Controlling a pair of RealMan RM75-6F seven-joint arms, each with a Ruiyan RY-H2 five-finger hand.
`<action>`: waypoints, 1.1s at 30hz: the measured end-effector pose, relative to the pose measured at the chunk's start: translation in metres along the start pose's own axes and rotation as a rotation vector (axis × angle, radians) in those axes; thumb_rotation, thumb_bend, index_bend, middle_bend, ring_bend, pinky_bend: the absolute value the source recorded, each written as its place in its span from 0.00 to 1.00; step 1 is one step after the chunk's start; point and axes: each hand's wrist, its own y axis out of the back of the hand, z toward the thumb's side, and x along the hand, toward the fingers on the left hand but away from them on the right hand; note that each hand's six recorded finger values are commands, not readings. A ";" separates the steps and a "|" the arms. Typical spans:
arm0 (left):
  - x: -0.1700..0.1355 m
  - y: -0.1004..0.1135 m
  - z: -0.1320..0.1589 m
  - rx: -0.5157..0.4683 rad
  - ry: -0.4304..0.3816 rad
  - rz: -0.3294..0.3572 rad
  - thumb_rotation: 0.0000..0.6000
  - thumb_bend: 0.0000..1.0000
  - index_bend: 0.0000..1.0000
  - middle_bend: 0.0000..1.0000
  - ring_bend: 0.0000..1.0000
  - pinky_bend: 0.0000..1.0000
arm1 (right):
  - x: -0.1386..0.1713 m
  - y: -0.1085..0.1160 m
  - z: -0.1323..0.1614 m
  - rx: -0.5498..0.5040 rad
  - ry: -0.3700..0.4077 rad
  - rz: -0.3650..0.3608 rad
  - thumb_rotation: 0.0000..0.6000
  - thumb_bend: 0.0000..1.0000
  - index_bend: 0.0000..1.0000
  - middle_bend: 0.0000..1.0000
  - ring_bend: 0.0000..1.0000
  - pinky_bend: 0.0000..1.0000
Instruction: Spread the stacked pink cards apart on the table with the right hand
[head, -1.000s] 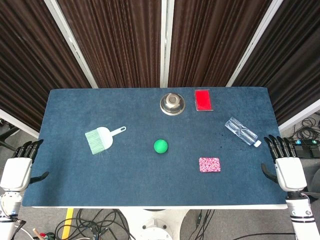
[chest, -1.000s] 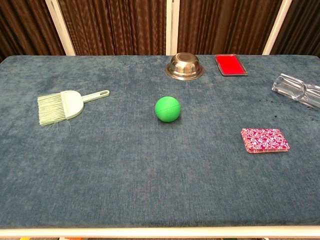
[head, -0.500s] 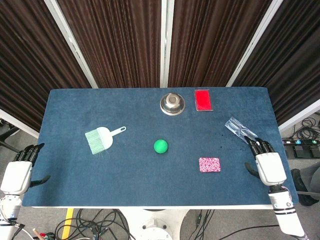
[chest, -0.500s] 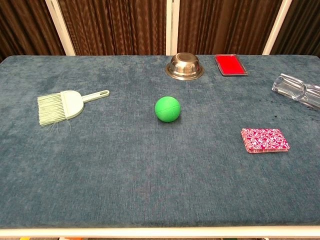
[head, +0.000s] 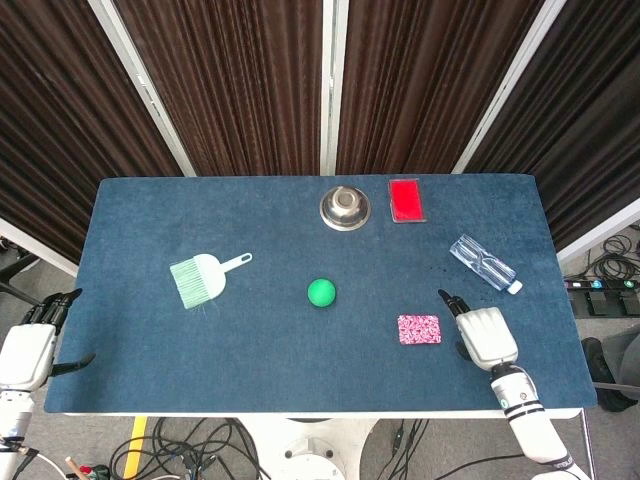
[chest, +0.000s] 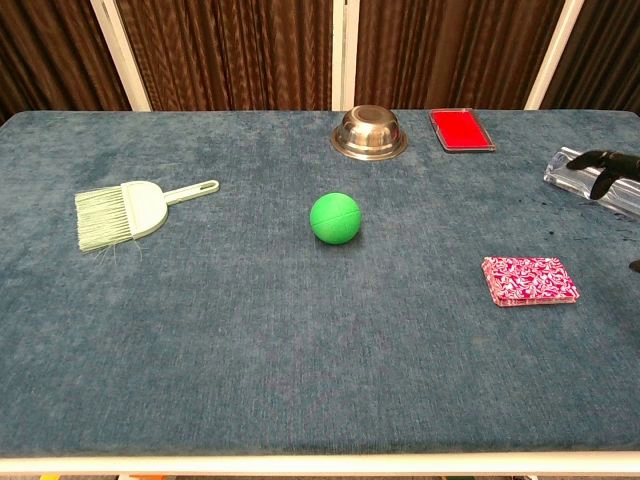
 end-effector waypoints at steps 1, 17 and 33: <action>0.000 0.000 0.000 0.001 0.000 -0.001 1.00 0.06 0.09 0.14 0.10 0.20 | -0.002 -0.001 0.003 0.005 -0.002 0.010 1.00 0.10 0.11 0.24 0.68 0.71; -0.001 -0.006 -0.008 -0.004 0.013 -0.026 1.00 0.06 0.09 0.14 0.10 0.20 | -0.033 -0.017 0.033 0.023 0.001 0.025 1.00 0.10 0.31 0.32 0.68 0.71; -0.003 -0.007 -0.009 -0.008 -0.002 -0.062 1.00 0.06 0.09 0.14 0.10 0.20 | -0.045 -0.037 0.046 0.004 0.009 0.059 1.00 0.10 0.32 0.32 0.68 0.71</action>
